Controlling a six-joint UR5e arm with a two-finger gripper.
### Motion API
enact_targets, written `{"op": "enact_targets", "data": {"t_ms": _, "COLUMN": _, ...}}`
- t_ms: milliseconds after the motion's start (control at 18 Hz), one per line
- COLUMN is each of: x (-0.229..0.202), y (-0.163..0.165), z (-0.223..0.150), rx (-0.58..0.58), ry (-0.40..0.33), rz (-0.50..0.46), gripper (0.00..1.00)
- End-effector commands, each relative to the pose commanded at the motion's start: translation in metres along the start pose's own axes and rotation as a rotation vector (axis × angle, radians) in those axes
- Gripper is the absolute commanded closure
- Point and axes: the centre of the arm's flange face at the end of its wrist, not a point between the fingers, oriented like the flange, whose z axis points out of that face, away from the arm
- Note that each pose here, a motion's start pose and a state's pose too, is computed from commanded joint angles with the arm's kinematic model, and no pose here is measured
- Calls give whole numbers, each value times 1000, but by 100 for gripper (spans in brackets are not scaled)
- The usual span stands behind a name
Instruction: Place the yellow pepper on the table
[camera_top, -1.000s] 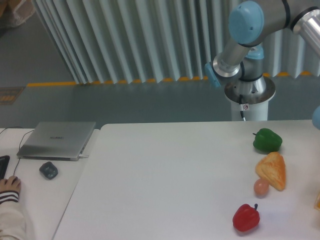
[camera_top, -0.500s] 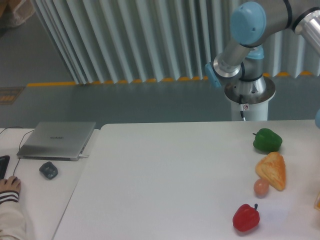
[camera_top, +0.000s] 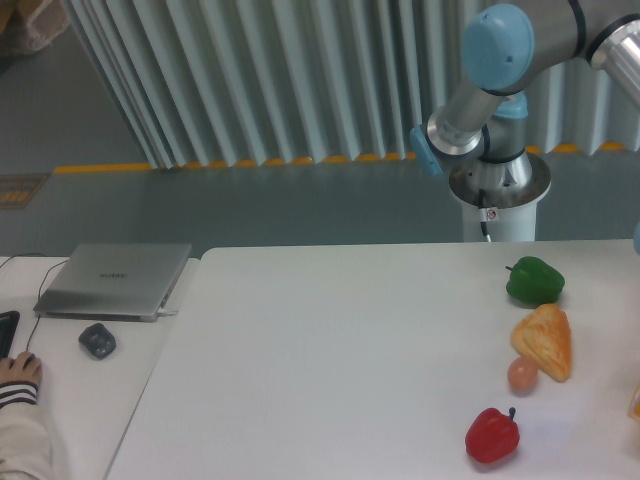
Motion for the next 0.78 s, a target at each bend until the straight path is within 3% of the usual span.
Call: {"op": "enact_targets", "data": {"t_ms": 778, "x": 2, "y": -7, "z": 9, "rx": -42, "ry": 9, "rz": -9, "gripper": 0}}
